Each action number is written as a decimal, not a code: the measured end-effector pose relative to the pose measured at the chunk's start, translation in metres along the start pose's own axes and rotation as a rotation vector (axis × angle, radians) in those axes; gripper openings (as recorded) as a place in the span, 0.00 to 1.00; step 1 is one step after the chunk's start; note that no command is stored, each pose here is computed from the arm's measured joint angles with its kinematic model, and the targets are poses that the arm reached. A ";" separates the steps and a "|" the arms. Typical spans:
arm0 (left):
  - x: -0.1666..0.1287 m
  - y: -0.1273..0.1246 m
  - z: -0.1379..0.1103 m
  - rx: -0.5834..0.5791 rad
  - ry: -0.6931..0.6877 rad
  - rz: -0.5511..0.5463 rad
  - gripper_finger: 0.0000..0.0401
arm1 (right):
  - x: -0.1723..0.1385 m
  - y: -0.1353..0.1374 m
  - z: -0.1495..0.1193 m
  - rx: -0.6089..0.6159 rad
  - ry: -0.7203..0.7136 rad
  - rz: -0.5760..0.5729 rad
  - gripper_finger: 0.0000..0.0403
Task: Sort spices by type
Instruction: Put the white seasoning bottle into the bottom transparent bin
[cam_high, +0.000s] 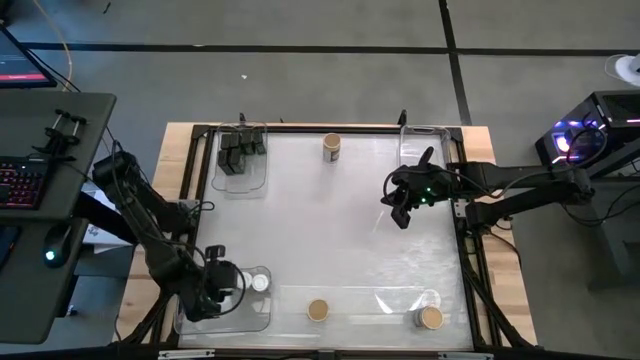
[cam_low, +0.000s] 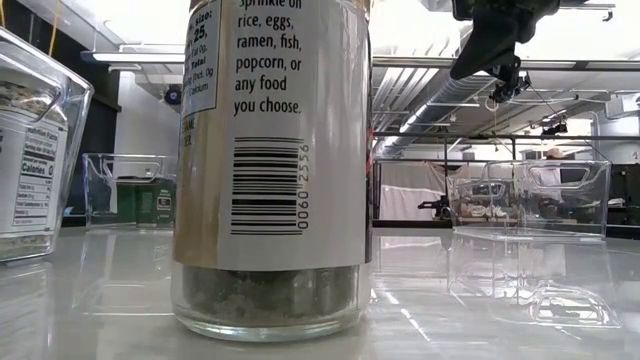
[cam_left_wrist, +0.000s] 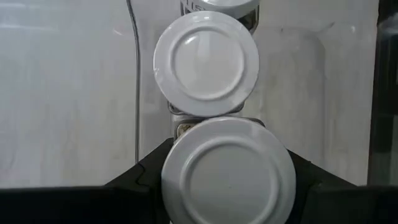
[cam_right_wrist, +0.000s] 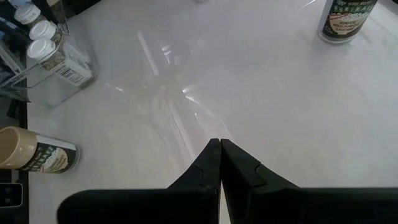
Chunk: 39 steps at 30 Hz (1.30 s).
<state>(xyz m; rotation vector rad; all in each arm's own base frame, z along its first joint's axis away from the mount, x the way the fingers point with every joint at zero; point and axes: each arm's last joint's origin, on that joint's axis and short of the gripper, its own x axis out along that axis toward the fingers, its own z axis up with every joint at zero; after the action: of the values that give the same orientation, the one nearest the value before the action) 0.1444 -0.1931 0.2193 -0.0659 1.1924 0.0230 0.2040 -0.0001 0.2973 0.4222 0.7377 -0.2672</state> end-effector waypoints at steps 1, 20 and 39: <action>0.000 0.000 0.000 -0.003 -0.007 -0.001 0.42 | 0.000 0.000 0.000 -0.001 0.000 0.000 0.00; -0.002 0.000 0.002 0.058 -0.022 -0.012 0.61 | 0.000 0.000 0.000 -0.026 0.000 0.000 0.00; -0.080 0.026 0.015 -0.365 -0.037 -0.006 0.48 | 0.000 0.000 0.000 -0.041 0.000 0.000 0.00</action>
<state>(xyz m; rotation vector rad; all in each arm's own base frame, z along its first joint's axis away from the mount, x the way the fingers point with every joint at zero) 0.1275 -0.1647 0.2980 -0.3880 1.1396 0.2356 0.2040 -0.0001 0.2974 0.3834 0.7419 -0.2521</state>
